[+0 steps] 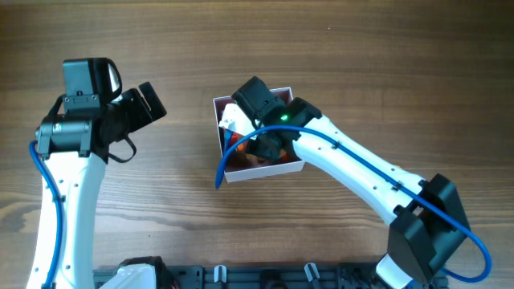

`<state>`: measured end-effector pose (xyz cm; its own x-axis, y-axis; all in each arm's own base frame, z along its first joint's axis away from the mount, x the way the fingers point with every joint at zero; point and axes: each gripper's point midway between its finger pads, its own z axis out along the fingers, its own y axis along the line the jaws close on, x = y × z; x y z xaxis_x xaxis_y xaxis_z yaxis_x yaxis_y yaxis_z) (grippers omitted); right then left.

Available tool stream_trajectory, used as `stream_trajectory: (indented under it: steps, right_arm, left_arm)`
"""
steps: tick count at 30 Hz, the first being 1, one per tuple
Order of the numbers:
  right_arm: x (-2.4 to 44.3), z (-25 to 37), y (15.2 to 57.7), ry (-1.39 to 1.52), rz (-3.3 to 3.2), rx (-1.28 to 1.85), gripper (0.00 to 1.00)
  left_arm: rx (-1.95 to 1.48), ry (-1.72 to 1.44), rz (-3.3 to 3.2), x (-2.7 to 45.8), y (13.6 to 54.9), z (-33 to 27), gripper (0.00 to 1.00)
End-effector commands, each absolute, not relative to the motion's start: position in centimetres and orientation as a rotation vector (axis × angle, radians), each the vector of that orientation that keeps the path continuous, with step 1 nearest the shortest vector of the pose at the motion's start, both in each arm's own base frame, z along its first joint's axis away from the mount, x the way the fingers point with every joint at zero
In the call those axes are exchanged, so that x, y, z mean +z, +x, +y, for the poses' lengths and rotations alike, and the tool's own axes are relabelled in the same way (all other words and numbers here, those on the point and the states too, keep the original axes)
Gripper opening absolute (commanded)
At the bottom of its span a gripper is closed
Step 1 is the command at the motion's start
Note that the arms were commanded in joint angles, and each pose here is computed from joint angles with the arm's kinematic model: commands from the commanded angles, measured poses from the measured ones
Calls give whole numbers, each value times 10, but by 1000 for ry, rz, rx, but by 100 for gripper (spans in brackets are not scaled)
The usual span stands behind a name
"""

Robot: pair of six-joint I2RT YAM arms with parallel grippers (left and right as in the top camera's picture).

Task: Pack container
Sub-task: 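Lower the bear into the box's lower left and release it, then move the right gripper out of the box to the yellow orange slice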

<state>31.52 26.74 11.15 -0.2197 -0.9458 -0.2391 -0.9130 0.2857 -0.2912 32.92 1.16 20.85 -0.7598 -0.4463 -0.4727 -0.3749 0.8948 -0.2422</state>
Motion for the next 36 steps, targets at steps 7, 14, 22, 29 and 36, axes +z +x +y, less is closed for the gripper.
stream_trajectory:
  steps: [7,14,22,29,36]
  right_arm:
    - [193,297,301,-1339,2194,209,74]
    - [167,289,278,-1373,2333,278,56]
    - [156,254,319,-832,2526,73,4]
    - [255,143,356,-32,2415,128,4]
    - [234,-24,308,756,2557,129,88]
  left_arm:
    - [-166,-595,2523,207,331,15,100]
    - [-166,-595,2523,207,331,15,100]
    - [-166,-595,2523,207,331,15,100]
    - [-166,-596,2524,207,331,15,100]
    - [-165,-597,2531,206,330,15,100]
